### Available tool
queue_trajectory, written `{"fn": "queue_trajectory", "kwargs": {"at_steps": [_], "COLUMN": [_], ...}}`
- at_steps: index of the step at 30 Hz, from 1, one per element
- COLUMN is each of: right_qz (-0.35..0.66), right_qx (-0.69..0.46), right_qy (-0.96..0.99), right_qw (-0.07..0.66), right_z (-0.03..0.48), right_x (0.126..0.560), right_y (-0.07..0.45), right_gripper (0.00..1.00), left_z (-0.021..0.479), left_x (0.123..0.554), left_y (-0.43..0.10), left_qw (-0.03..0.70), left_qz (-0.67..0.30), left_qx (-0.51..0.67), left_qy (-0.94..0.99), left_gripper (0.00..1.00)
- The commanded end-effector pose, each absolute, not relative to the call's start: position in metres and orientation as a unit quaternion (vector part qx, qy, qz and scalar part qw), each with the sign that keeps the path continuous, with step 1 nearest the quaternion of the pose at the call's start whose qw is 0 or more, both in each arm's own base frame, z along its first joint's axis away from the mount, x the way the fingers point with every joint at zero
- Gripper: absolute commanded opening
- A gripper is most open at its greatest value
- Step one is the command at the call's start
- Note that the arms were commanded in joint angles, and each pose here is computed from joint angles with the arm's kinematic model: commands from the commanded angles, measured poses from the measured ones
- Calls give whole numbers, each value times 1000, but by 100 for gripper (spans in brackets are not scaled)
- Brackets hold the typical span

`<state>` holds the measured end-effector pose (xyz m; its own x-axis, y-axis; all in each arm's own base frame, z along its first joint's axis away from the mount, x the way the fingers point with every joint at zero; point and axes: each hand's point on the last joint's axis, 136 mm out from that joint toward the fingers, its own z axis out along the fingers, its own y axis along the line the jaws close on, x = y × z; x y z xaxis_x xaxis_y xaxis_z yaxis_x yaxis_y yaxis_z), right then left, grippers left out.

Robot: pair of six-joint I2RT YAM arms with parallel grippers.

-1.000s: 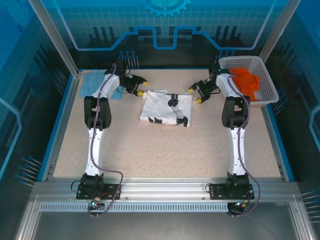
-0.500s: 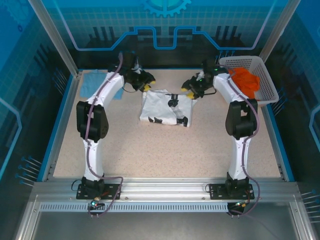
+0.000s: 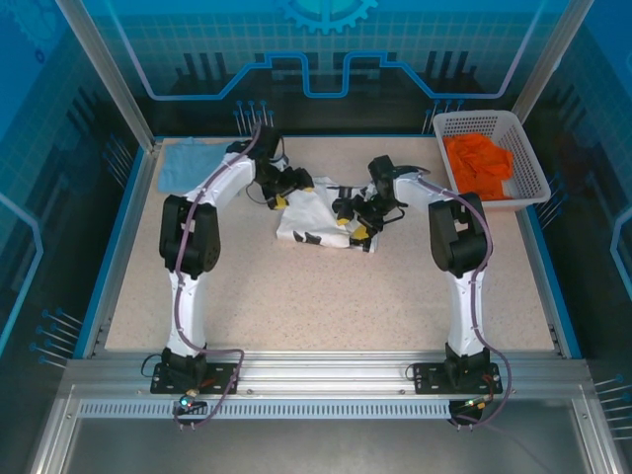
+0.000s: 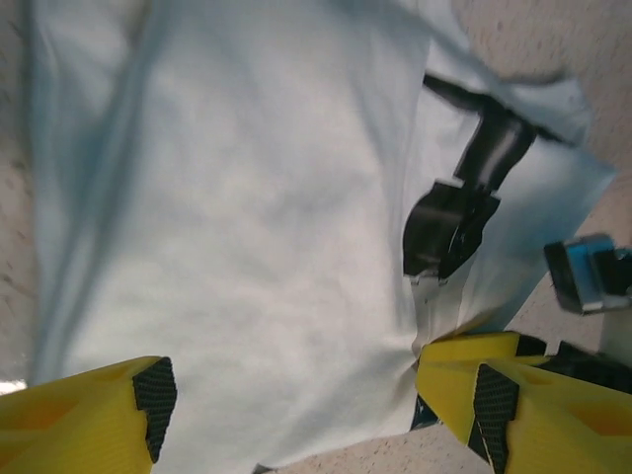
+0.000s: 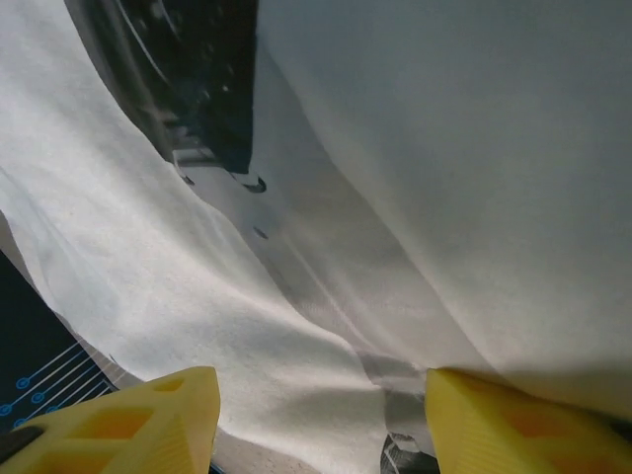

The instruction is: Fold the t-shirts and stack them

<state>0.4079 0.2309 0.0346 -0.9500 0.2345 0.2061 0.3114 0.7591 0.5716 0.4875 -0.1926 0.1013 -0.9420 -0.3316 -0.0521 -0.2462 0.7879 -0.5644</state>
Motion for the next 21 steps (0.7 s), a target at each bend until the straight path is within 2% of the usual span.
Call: {"fn": "queue_trajectory", "kwargs": {"at_steps": [1, 6, 10, 12, 13, 17, 21], "right_qz": [-281, -284, -318, -338, -345, -368, -378], "right_qx": [-161, -160, -127, -113, -107, -90, -88], "right_qy": [-942, -942, -939, -934, -932, -925, -921], "right_qw": [92, 79, 17, -8, -14, -29, -3], "right_z": [-7, -3, 39, 61, 68, 84, 73], "right_x": [398, 404, 417, 417, 415, 399, 383], "right_y": [216, 213, 221, 225, 226, 232, 239], "right_gripper": [59, 60, 62, 62, 61, 53, 35], "left_z": [90, 70, 97, 116, 124, 149, 144], "left_x": [492, 474, 463, 457, 453, 433, 411], "left_y": [-217, -219, -206, -203, -204, -237, -280], "left_qw": [44, 31, 70, 89, 93, 74, 21], "left_qz": [-329, -277, -246, -237, -241, -306, -361], "left_qx": [-113, -119, -125, -123, -119, -79, -34], "left_qy": [936, 953, 959, 960, 959, 946, 932], "left_gripper": [81, 80, 79, 75, 71, 41, 19]}}
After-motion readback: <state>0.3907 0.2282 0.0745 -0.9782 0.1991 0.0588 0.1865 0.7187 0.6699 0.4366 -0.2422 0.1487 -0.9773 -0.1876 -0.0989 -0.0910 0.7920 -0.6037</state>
